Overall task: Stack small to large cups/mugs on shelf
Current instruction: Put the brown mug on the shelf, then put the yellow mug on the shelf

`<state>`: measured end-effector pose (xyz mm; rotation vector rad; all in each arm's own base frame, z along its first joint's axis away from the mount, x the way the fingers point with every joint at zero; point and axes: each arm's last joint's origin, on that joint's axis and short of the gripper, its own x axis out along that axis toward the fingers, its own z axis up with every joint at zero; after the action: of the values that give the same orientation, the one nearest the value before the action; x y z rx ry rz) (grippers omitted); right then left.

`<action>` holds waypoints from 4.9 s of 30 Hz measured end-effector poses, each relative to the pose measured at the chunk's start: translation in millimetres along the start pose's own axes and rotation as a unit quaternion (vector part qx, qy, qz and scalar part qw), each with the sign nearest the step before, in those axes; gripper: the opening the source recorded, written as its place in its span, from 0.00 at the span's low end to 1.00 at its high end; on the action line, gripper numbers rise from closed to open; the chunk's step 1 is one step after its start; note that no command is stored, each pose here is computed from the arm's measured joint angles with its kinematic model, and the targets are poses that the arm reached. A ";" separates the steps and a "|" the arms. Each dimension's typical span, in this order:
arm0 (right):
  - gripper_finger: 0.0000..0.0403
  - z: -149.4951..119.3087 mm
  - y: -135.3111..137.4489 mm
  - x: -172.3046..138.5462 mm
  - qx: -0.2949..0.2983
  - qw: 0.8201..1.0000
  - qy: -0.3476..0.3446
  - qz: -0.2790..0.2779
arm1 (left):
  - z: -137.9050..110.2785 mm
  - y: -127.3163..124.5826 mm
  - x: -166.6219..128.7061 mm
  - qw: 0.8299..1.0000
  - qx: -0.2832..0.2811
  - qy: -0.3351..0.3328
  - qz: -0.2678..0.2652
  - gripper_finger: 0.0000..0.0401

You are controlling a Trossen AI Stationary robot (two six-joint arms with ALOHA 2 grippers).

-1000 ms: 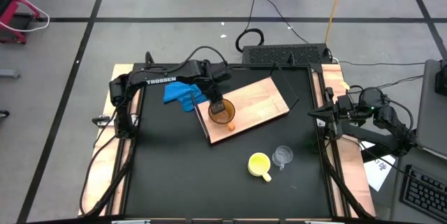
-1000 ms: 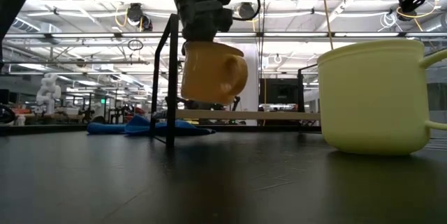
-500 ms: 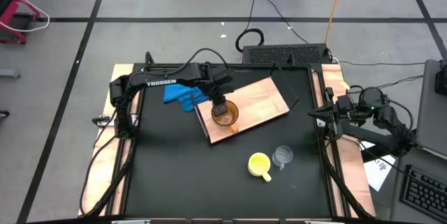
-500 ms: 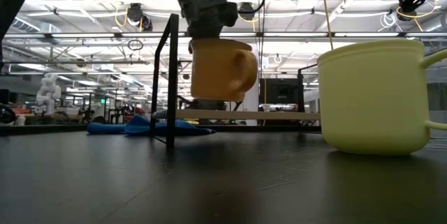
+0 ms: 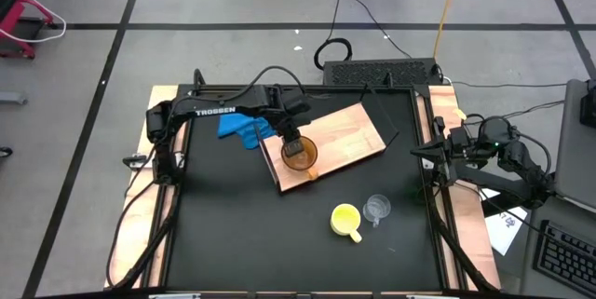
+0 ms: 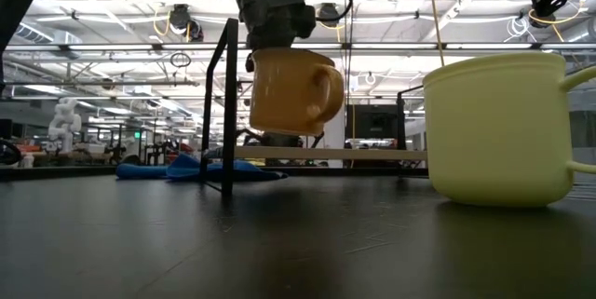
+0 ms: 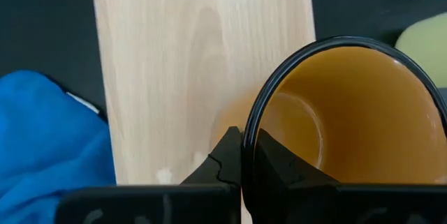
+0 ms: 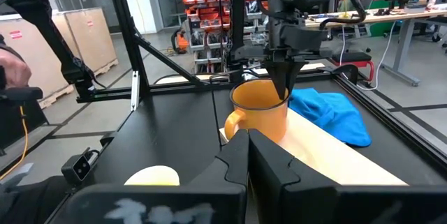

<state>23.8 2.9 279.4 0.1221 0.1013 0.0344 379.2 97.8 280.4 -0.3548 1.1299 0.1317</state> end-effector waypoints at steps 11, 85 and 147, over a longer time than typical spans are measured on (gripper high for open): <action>0.00 0.0 0.0 0.0 0.000 1.000 0.000 0.000 | -6.3 -0.8 13.4 1.000 -0.020 0.003 0.021 0.04; 0.00 0.6 0.0 0.0 0.012 1.000 -0.003 0.000 | -29.8 -10.8 47.5 0.997 -0.076 0.008 0.031 0.05; 0.00 0.6 0.0 0.0 0.012 1.000 -0.003 0.000 | -31.9 -24.3 50.4 0.999 -0.006 0.005 0.039 0.69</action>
<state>23.9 2.8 280.0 0.1460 0.0953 0.0332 380.0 60.3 228.0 -0.3229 1.1538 0.2051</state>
